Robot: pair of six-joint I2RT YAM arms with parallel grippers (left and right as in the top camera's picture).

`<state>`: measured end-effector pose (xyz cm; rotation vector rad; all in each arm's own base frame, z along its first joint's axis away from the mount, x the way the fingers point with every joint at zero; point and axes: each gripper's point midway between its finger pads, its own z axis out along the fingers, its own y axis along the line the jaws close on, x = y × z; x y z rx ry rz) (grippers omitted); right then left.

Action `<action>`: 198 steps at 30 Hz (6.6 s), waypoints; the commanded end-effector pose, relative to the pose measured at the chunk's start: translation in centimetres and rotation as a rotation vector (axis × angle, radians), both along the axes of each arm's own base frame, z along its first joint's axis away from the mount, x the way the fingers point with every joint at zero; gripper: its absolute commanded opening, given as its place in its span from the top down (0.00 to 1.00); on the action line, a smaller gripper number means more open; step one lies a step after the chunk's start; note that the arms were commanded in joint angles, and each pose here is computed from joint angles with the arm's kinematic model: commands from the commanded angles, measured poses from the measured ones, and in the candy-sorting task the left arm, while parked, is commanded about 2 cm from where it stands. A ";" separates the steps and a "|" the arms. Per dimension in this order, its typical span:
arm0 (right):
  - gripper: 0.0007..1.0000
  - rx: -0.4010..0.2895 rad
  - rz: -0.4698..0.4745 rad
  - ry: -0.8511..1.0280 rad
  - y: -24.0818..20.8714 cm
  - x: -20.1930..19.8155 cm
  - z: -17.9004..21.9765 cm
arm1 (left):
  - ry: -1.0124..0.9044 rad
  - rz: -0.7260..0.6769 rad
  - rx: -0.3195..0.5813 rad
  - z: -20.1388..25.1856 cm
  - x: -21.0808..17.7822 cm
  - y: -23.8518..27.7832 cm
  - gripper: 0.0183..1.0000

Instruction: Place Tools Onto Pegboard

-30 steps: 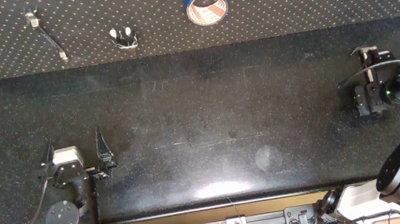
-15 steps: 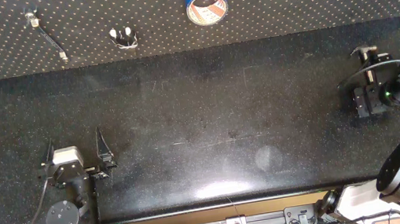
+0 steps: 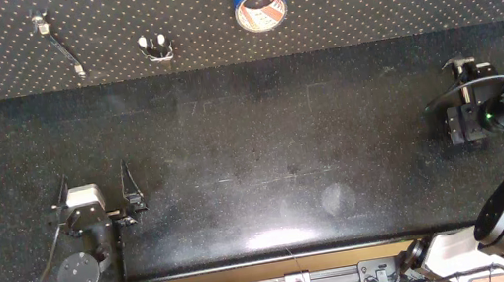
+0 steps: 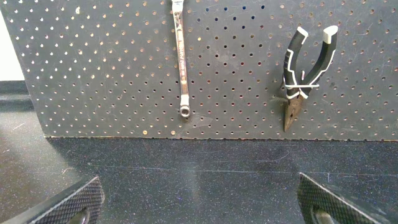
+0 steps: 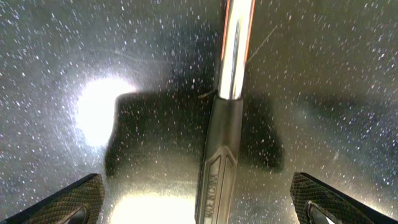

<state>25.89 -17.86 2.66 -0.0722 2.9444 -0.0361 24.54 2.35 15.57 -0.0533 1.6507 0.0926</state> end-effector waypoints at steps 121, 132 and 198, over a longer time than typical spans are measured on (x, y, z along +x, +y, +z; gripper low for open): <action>0.92 0.186 0.102 -0.327 6.6 1.4 9.4 | 0.000 -0.007 -0.003 0.0 0.0 -0.1 0.00; 0.93 0.230 0.250 -0.374 14.3 2.4 12.8 | 0.000 -0.007 -0.003 0.0 0.0 -0.1 0.00; 0.93 0.104 0.155 -0.711 19.8 14.8 21.5 | 0.000 -0.007 -0.003 0.0 0.0 -0.1 0.00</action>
